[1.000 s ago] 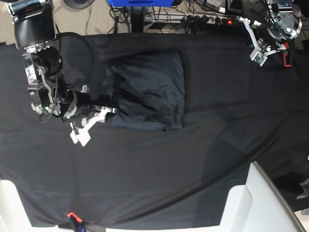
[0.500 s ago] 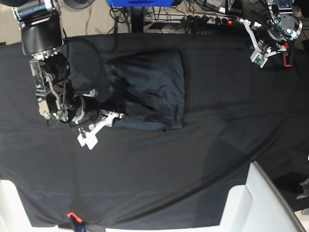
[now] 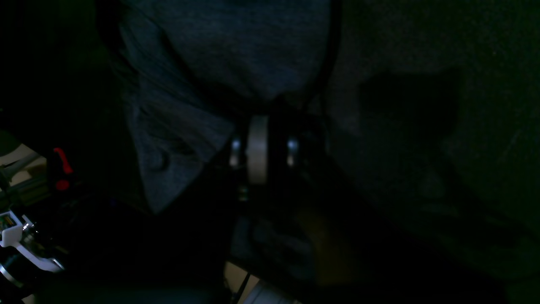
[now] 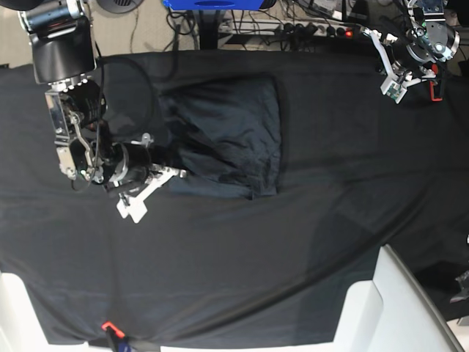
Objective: Fold the T-shirt properly
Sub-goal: 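Raise the left gripper away and press the bundle's side with the right gripper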
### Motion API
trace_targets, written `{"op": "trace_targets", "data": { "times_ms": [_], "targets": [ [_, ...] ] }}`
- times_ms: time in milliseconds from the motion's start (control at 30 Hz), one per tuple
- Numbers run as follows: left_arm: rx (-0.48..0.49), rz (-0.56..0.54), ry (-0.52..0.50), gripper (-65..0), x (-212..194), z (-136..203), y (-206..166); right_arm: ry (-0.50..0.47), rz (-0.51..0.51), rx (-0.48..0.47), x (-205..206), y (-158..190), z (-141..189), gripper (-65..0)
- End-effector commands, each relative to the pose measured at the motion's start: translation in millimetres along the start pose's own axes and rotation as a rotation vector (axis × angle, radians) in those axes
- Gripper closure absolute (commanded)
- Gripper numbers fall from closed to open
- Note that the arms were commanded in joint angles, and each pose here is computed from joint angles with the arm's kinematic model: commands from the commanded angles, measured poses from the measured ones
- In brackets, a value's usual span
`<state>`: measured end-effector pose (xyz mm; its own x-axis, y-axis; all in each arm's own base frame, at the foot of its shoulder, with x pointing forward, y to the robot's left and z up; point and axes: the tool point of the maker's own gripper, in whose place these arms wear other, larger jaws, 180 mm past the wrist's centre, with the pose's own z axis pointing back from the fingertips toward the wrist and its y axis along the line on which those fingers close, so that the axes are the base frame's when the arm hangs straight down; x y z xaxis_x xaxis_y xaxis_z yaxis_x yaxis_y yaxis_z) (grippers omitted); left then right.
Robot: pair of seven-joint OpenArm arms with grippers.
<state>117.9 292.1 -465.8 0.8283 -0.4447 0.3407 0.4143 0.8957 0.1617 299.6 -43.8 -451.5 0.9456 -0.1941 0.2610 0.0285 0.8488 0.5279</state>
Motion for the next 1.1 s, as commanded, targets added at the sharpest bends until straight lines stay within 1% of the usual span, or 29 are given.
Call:
{"op": "trace_targets", "data": {
  "times_ms": [0, 233, 400, 467, 567, 700, 867, 1000, 1067],
  "targets": [
    [0.021, -0.006, -0.015, 0.0, 4, 4, 9, -0.042, 0.012, 0.024, 17, 8, 6, 0.0],
    [0.021, -0.006, -0.015, 0.0, 4, 4, 9, -0.057, 0.019, 0.028, 21, 12, 8, -0.2],
    [0.021, -0.006, -0.015, 0.0, 4, 4, 9, -0.129, 0.072, 0.064, 38, 33, 25, -0.2],
    [0.021, -0.006, -0.015, 0.0, 4, 4, 9, -0.142, 0.081, 0.069, 42, 37, 28, -0.2],
    [0.021, -0.006, -0.015, 0.0, 4, 4, 9, -0.149, 0.056, 0.056, 45, 36, 29, -0.2],
    [0.022, -0.006, -0.016, 0.0, 5, 4, 9, -0.164, 0.061, 0.056, 52, 38, 31, -0.2],
    [0.022, -0.006, -0.016, 0.0, 5, 4, 9, -0.252, 0.064, 0.052, 69, 37, 36, -0.2],
    [0.021, -0.006, -0.015, 0.0, 4, 4, 9, -0.284, 0.065, 0.055, 73, 37, 37, -0.2],
    [0.021, -0.006, -0.015, 0.0, 4, 4, 9, -0.3, 0.084, 0.07, 71, 38, 36, -0.2]
  ]
}}
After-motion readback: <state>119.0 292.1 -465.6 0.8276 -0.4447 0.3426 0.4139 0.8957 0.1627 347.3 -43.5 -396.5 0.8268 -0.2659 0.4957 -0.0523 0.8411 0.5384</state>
